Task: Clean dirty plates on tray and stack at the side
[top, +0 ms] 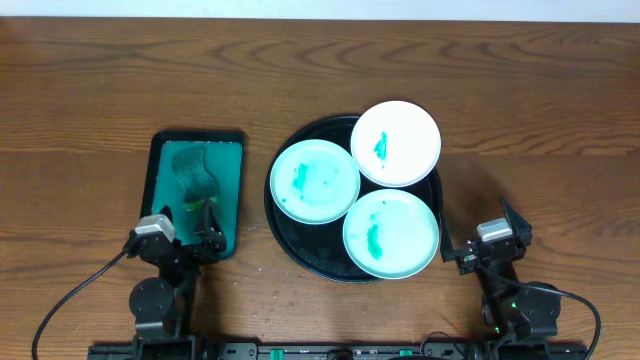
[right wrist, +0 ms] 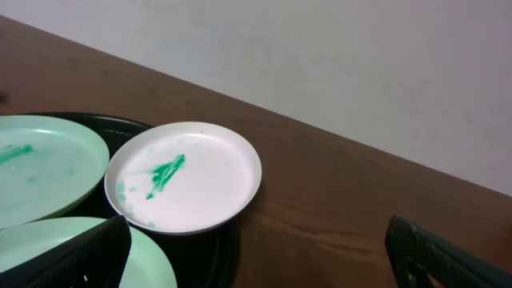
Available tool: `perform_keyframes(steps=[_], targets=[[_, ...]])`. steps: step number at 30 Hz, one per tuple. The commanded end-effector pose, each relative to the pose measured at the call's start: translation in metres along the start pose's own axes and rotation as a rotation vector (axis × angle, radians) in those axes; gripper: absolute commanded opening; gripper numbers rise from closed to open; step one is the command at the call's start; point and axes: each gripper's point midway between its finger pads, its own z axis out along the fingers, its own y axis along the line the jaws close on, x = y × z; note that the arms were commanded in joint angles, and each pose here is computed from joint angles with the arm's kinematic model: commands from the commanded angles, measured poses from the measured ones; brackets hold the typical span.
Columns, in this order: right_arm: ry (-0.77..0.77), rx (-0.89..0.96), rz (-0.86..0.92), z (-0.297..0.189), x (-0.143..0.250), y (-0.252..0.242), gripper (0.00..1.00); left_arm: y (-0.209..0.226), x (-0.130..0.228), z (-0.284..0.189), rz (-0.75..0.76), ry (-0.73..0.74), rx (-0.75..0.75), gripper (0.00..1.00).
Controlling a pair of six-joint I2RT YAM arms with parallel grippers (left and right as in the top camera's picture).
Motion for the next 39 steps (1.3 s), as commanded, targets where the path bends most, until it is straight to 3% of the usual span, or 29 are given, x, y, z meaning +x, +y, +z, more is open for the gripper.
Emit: perform_keyframes(steps=[1, 10, 16, 23, 32, 39], targets=[[0.016, 0.022, -0.009, 0.001, 0.006, -0.004, 0.99, -0.008, 0.027, 0.001, -0.062, 0.131, 0.052, 0.82], [0.016, 0.022, -0.009, 0.001, 0.006, -0.004, 0.99, -0.016, 0.025, 0.019, -0.137, 0.395, -0.009, 0.82], [0.016, 0.022, -0.009, 0.001, 0.006, -0.004, 0.99, -0.025, 0.015, 0.033, -0.205, 0.760, -0.135, 0.82], [0.016, 0.022, -0.009, 0.001, 0.006, -0.004, 0.99, -0.026, 0.017, 0.018, -0.245, 1.152, -0.300, 0.82], [0.016, 0.022, -0.009, 0.001, 0.006, -0.004, 0.99, -0.023, 0.028, -0.001, -0.261, 1.265, -0.351, 0.82], [0.016, 0.022, -0.009, 0.001, 0.006, -0.004, 0.99, -0.021, 0.027, 0.000, -0.220, 1.264, -0.333, 0.82]])
